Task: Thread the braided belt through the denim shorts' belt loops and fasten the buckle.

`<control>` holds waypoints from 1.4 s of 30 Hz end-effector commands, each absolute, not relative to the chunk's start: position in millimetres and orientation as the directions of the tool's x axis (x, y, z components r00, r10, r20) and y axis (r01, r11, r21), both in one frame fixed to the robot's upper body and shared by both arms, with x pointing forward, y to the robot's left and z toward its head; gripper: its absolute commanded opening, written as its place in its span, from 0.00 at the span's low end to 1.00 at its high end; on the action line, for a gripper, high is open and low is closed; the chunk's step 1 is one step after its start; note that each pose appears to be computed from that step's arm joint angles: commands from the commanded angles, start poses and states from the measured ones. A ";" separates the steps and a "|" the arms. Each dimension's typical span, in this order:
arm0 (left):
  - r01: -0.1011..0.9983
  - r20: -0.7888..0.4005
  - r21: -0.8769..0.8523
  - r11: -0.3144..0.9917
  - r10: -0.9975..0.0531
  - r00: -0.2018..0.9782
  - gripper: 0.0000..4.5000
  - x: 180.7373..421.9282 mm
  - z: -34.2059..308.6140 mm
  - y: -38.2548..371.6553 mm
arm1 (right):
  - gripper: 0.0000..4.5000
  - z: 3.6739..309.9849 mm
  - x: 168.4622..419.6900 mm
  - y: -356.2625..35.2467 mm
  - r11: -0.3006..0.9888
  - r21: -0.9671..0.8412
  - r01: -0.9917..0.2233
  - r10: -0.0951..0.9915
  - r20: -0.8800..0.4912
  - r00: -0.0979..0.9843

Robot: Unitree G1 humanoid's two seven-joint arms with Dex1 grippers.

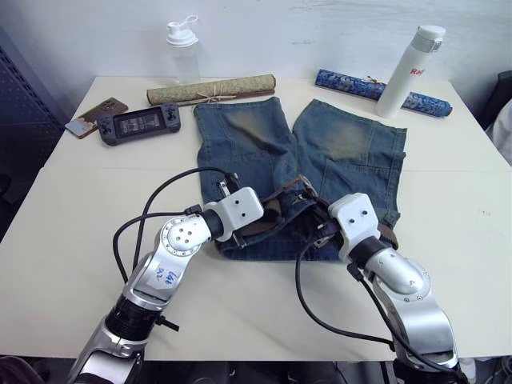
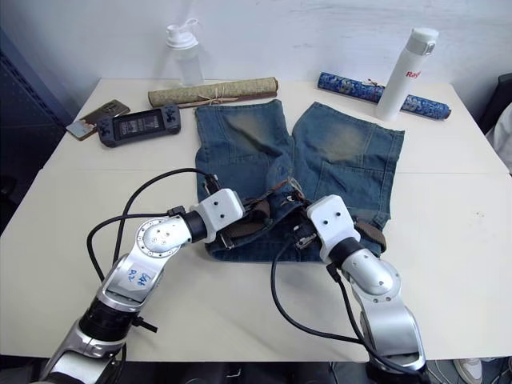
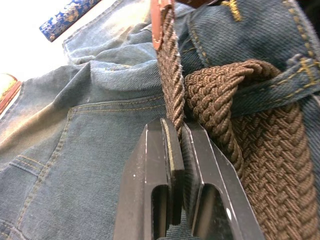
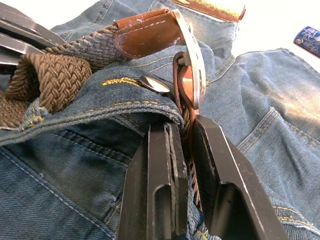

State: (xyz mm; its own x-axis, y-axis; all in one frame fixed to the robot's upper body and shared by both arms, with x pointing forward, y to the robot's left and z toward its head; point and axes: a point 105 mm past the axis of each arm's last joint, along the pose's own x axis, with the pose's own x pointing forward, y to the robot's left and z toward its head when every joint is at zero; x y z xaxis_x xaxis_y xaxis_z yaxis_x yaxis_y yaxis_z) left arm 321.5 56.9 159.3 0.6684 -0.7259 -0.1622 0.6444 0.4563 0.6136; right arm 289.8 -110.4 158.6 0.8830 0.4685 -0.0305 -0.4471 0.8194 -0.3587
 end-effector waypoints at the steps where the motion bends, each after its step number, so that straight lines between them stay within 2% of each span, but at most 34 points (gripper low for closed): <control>1: 0.619 -0.089 0.646 0.447 -0.761 0.642 0.00 315.5 178.4 45.8 | 0.01 167.1 279.1 -92.2 0.741 -0.434 -0.512 0.559 -0.024 0.829; 6: 0.617 -0.082 0.657 0.432 -0.773 0.629 0.00 315.4 179.7 40.0 | 0.01 156.4 277.1 -86.5 0.655 -0.517 -0.551 0.587 -0.111 0.802; 10: 0.632 -0.085 0.661 0.403 -0.797 0.598 0.00 309.6 178.2 36.6 | 0.01 156.9 278.7 -86.1 0.664 -0.509 -0.548 0.579 -0.114 0.808; 16: 0.677 -0.150 0.652 0.341 -0.817 0.556 0.00 301.9 168.6 40.7 | 0.01 167.2 289.9 -99.9 0.706 -0.536 -0.463 0.510 -0.070 0.857; 20: 0.705 -0.171 0.583 0.404 -0.787 0.593 0.00 306.5 168.6 52.6 | 0.01 175.5 294.4 -106.4 0.643 -0.670 -0.372 0.476 -0.031 0.879; 24: 0.677 -0.130 0.548 0.492 -0.749 0.649 0.00 314.1 177.8 55.1 | 0.01 175.9 292.2 -100.7 0.551 -0.773 -0.315 0.493 -0.003 0.870; 26: 0.646 -0.129 0.584 0.493 -0.729 0.673 0.00 317.6 177.7 57.6 | 0.01 175.8 289.8 -95.5 0.566 -0.762 -0.317 0.504 0.015 0.864; 31: 0.541 -0.100 0.724 0.428 -0.710 0.697 0.00 320.0 179.2 61.9 | 0.01 164.8 284.6 -88.0 0.545 -0.751 -0.373 0.539 -0.026 0.842; 35: 0.431 -0.018 0.807 0.403 -0.713 0.701 0.00 319.7 184.2 64.2 | 0.01 166.5 284.4 -86.4 0.558 -0.733 -0.389 0.549 -0.025 0.835; 42: 0.486 0.008 0.743 0.460 -0.733 0.680 0.00 319.9 174.6 52.1 | 0.01 164.1 282.2 -81.4 0.510 -0.763 -0.398 0.571 -0.046 0.820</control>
